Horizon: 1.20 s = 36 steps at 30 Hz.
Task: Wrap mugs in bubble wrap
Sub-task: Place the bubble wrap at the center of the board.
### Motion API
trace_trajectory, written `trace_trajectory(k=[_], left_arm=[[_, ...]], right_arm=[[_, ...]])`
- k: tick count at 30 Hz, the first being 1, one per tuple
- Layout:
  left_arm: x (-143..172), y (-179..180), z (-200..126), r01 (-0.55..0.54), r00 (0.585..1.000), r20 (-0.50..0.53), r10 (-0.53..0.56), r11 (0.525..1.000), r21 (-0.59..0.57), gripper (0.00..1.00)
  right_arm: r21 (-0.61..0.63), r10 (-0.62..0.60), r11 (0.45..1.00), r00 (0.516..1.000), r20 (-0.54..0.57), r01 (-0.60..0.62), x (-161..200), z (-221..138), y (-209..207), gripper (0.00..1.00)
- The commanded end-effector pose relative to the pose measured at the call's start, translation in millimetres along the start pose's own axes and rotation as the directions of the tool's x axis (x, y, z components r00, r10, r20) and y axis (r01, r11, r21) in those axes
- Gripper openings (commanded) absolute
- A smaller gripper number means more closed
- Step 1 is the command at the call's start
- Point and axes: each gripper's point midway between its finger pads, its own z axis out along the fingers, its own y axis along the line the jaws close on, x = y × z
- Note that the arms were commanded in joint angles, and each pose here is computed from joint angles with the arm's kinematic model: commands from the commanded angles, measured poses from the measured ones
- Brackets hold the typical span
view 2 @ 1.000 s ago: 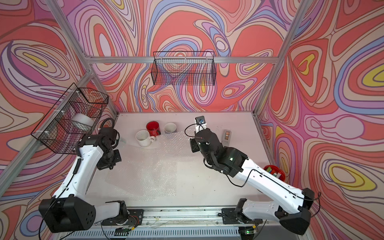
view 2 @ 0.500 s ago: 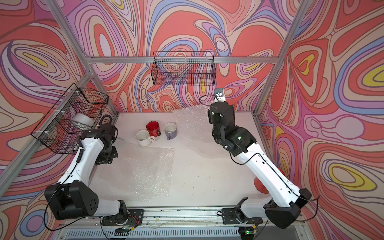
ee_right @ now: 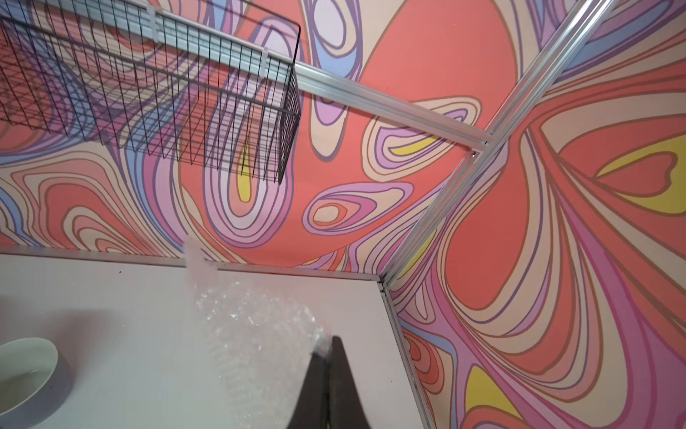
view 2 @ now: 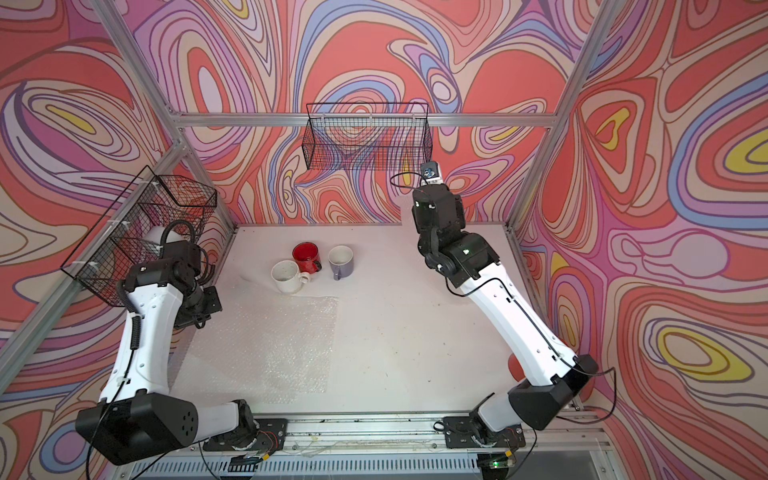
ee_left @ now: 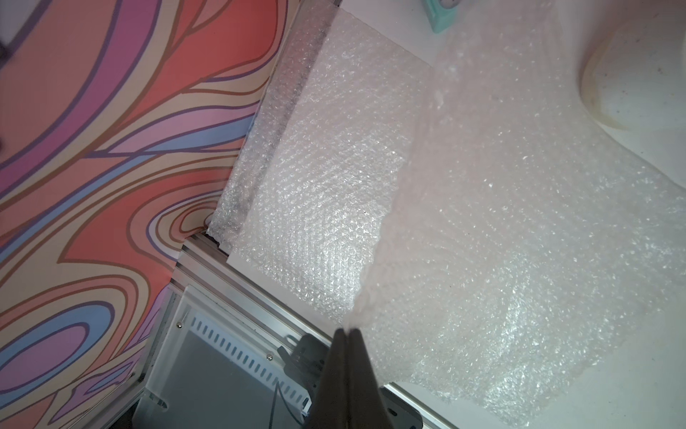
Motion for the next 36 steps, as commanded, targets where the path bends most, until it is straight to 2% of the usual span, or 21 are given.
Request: trace_trajectory(k=[1, 4, 8, 10, 11, 12, 15, 16, 18, 22, 24, 26, 29, 30, 34, 36], left_arm=[[-22.9, 46.9, -36.6, 0.166, 0.975, 0.169, -0.143, 0.977, -0.135, 0.0], [-34.6, 55.2, -50.9, 0.181, 0.966, 0.214, -0.145, 0.971, -0.158, 0.0], [-37.1, 59.5, -47.2, 0.177, 0.97, 0.2, -0.136, 0.963, -0.202, 0.0], [-33.7, 48.0, -39.5, 0.157, 0.975, 0.179, -0.13, 0.977, -0.146, 0.0], [-31.4, 43.9, -36.4, 0.156, 0.976, 0.17, -0.134, 0.98, -0.125, 0.04], [-29.3, 43.2, -34.1, 0.156, 0.977, 0.163, -0.135, 0.98, -0.123, 0.15], [-26.4, 54.3, -31.0, 0.17, 0.976, 0.169, -0.138, 0.967, -0.192, 0.58], [-27.0, 57.2, -32.4, 0.178, 0.974, 0.177, -0.142, 0.963, -0.203, 0.68], [-30.7, 55.3, -35.9, 0.185, 0.97, 0.194, -0.149, 0.966, -0.183, 0.77], [-40.5, 41.9, -43.2, 0.182, 0.964, 0.215, -0.159, 0.979, -0.094, 0.8], [-43.6, 31.5, -46.2, 0.163, 0.962, 0.227, -0.152, 0.986, -0.027, 0.78], [-44.0, 12.6, -47.7, 0.119, 0.963, 0.231, -0.135, 0.99, 0.081, 0.72], [-34.9, -20.2, -44.0, 0.067, 0.973, 0.202, -0.115, 0.97, 0.233, 0.68], [-30.4, -30.7, -41.8, 0.047, 0.975, 0.196, -0.102, 0.963, 0.265, 0.67], [-13.5, -63.4, -27.3, 0.018, 0.983, 0.166, -0.083, 0.933, 0.359, 0.63], [-6.6, -78.5, -20.1, 0.019, 0.987, 0.137, -0.083, 0.912, 0.41, 0.63]], right_arm=[[-0.03, 0.011, 0.999, 1.0, -0.021, -0.012, 3.3, 1.3, 4.7, 0.0], [-0.056, 0.012, 0.998, 0.999, -0.034, -0.014, 8.2, 4.5, 13.0, 0.0], [-0.081, 0.021, 0.996, 0.998, -0.055, -0.025, 15.7, 7.0, 21.3, 0.0], [-0.133, 0.024, 0.991, 0.997, -0.076, -0.034, 22.2, 5.3, 31.0, 0.0], [-0.172, 0.017, 0.985, 0.995, -0.096, -0.034, 29.2, 5.6, 39.6, 0.0], [-0.202, 0.009, 0.979, 0.993, -0.115, -0.032, 35.8, 4.8, 47.3, 0.0], [-0.313, -0.043, 0.95, 0.984, -0.171, -0.013, 63.0, -6.9, 90.8, 0.0], [-0.361, -0.055, 0.932, 0.981, -0.185, -0.016, 71.8, -15.8, 112.5, 0.0], [-0.469, -0.06, 0.882, 0.972, -0.227, -0.055, 88.4, -36.2, 158.7, 0.0], [-0.633, -0.059, 0.752, 0.939, -0.34, -0.182, 130.4, -83.7, 257.7, 0.0], [-0.676, -0.076, 0.702, 0.92, -0.385, -0.225, 156.5, -98.4, 295.7, 0.0], [-0.693, -0.115, 0.679, 0.898, -0.426, -0.242, 186.0, -106.8, 322.1, 0.0], [-0.729, -0.152, 0.633, 0.881, -0.448, -0.262, 212.1, -115.0, 337.4, 0.0], [-0.755, -0.171, 0.597, 0.876, -0.451, -0.272, 219.4, -120.4, 343.1, 0.0], [-0.873, -0.281, 0.358, 0.853, -0.44, -0.332, 237.0, -164.7, 366.0, 0.0], [-0.889, -0.29, 0.27, 0.849, -0.441, -0.369, 237.8, -183.4, 372.1, 0.0]])
